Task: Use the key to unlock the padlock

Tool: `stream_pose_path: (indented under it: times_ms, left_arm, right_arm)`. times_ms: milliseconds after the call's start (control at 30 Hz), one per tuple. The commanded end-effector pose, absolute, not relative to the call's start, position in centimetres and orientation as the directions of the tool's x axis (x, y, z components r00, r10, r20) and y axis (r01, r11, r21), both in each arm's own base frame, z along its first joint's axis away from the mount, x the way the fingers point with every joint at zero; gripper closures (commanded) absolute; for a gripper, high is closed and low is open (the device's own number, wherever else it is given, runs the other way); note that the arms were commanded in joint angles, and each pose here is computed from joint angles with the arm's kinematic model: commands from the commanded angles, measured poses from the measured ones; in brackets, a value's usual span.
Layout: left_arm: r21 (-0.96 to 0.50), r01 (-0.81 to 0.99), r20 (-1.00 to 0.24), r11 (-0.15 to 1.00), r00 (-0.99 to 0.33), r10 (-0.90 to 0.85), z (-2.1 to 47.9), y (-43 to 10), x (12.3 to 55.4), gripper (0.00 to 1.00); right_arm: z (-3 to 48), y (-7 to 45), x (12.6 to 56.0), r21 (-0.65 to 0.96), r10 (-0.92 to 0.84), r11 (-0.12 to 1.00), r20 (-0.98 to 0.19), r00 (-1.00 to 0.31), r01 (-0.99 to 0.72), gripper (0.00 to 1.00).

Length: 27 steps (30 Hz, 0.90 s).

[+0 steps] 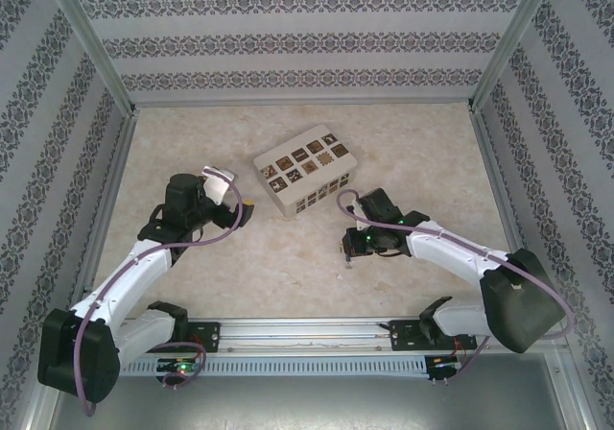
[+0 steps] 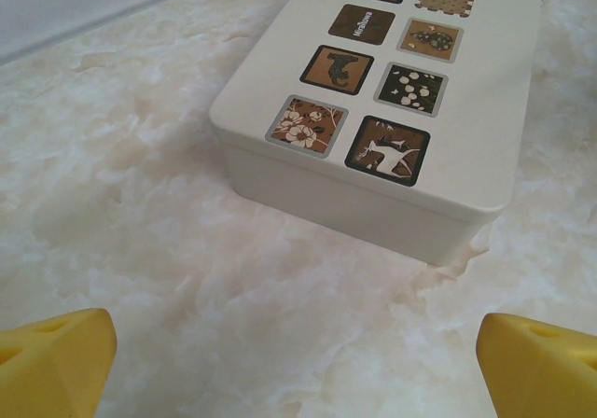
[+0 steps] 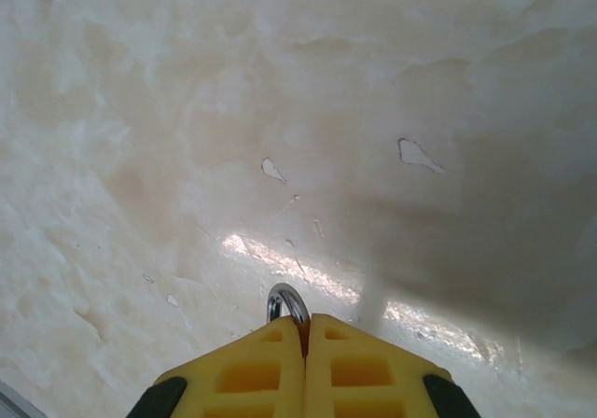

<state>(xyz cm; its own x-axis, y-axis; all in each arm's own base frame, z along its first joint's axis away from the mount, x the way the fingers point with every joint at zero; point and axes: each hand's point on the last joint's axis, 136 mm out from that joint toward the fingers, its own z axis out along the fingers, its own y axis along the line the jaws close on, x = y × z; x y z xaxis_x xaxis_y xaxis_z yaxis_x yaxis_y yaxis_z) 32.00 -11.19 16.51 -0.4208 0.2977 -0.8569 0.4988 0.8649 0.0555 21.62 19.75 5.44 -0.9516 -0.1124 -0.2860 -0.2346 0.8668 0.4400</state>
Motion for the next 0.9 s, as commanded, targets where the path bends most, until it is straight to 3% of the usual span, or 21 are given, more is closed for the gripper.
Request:
stream_pose_path:
  times_ms: [0,167,533,867]
  left_arm:
    - [0.104,0.481,-0.874,0.871,-0.373,0.31,17.9,-10.6,32.7,0.01]
    - [0.072,0.489,-0.888,0.869,-0.364,0.279,18.3,-11.0,32.7,0.01]
    - [0.059,0.491,-0.901,0.869,-0.35,0.258,19.0,-11.2,32.6,0.01]
    - [0.07,0.479,-0.913,0.875,-0.322,0.25,19.9,-11.0,32.5,0.01]
  right_arm:
    - [4.8,20.5,21.2,0.469,-0.123,0.849,-0.271,-0.955,-0.242,1.0]
    - [4.0,20.7,21.2,0.48,-0.098,0.85,-0.258,-0.961,-0.216,0.99]
    - [3.3,20.3,21.3,0.474,-0.054,0.862,-0.261,-0.964,-0.177,0.77]
    - [6.8,19.7,23.8,0.413,-0.049,0.88,-0.411,-0.91,-0.234,0.61]
